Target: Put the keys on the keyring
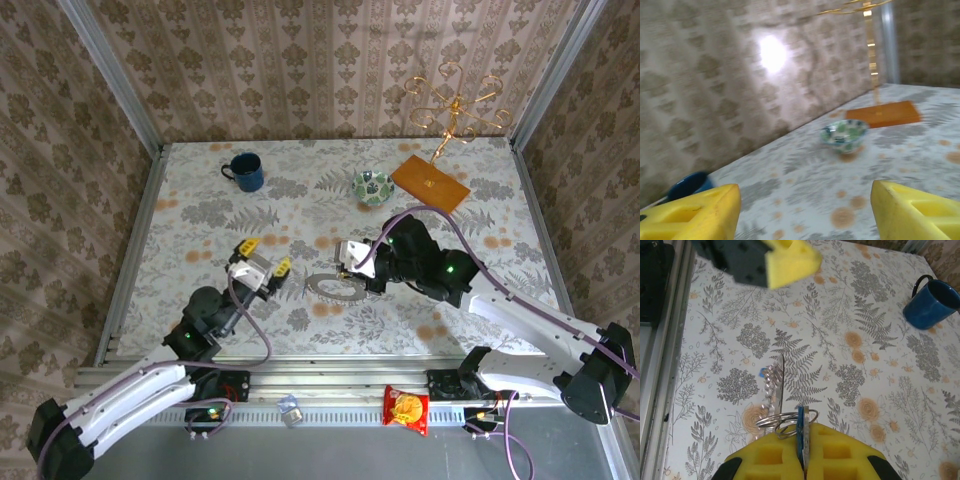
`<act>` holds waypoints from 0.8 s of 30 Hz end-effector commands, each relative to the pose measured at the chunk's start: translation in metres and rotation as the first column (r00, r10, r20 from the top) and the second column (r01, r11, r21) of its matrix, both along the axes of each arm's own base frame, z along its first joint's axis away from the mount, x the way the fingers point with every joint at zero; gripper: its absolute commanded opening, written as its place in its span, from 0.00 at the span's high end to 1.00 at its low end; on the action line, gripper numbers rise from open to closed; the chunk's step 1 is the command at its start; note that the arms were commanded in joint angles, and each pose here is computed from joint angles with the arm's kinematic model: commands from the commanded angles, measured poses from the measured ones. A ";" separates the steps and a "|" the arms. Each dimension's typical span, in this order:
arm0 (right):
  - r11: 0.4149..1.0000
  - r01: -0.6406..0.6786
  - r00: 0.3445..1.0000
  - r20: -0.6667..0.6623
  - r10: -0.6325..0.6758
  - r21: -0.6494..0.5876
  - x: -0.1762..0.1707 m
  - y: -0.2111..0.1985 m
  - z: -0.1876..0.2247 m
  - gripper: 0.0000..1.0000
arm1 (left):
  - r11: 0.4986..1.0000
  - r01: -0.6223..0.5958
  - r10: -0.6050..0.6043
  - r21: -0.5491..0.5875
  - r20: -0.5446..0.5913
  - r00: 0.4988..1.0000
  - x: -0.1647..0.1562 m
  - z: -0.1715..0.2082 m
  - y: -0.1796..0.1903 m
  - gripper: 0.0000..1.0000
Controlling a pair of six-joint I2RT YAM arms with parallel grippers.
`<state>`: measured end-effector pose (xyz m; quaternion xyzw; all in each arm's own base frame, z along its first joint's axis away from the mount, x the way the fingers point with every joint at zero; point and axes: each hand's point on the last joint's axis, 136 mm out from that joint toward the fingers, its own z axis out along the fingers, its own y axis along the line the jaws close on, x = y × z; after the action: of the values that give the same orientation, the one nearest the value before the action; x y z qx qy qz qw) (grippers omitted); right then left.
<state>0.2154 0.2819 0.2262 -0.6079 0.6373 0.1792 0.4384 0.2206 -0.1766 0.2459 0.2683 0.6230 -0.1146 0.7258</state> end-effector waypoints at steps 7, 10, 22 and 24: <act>0.983 -0.138 0.990 0.029 0.136 0.121 -0.013 0.077 0.027 1.00 | 0.800 -0.598 0.592 -0.051 -0.093 0.800 0.014 -0.006 0.128 0.29; 0.945 -0.095 0.991 -0.063 0.121 0.314 -0.007 0.111 0.046 1.00 | 0.736 -0.670 0.659 -0.099 -0.119 0.742 0.005 -0.005 0.153 0.29; 0.974 0.218 0.937 -0.293 -0.190 0.066 0.049 0.126 -0.078 1.00 | 0.684 -0.719 0.703 -0.125 -0.148 0.695 -0.006 -0.014 0.173 0.29; 0.975 0.207 0.945 -0.244 -0.220 -0.077 0.055 0.102 -0.103 1.00 | 0.690 -0.713 0.698 -0.121 -0.147 0.701 -0.005 -0.015 0.171 0.29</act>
<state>0.2499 0.4121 0.1401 -0.4985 0.7326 0.2765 0.3720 0.2172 -0.0107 0.2320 -0.0463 0.6970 0.1050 0.7078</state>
